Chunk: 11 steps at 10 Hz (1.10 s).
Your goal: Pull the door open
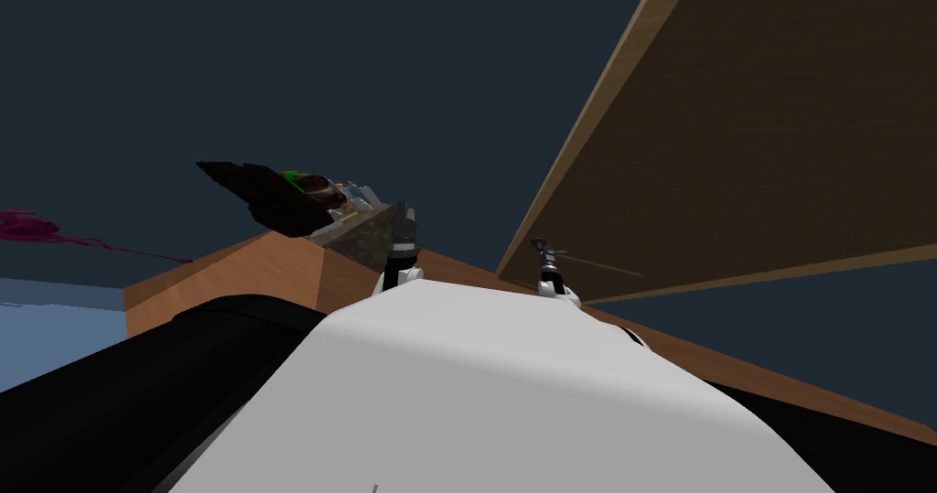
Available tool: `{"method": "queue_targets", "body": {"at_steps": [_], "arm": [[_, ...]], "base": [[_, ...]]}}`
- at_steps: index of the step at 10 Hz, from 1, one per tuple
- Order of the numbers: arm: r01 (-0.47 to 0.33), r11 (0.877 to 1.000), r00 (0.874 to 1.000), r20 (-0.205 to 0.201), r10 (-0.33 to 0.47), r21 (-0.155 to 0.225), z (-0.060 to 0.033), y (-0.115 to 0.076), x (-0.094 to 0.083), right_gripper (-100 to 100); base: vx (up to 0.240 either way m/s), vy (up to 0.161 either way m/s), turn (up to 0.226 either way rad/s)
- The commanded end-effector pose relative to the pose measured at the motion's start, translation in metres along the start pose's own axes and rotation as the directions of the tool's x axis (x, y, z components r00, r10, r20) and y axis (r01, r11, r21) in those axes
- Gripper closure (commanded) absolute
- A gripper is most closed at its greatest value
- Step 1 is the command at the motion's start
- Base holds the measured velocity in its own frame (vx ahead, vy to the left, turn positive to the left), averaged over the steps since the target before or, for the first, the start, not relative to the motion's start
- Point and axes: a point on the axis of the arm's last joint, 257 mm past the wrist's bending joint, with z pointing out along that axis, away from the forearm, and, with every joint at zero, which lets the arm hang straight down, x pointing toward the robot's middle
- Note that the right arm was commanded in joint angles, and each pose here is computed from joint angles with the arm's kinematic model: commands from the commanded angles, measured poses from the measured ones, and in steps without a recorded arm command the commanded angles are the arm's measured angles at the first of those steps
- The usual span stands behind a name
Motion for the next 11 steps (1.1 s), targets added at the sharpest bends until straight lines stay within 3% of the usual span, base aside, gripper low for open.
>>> {"method": "queue_targets", "body": {"at_steps": [1, 5, 11], "arm": [[0.000, 1.000, 1.000, 0.000, 0.000, 0.001, 0.0000, 0.000, 0.000, 100], [0.000, 1.000, 1.000, 0.000, 0.000, 0.001, 0.0000, 0.000, 0.000, 100], [-0.001, 1.000, 0.998, -0.067, 0.000, -0.006, -0.0102, 0.000, -0.003, 100]], "base": [[-0.008, 0.000, -0.001], [0.000, 0.000, 0.000], [-0.187, -0.074, 0.144]]}}
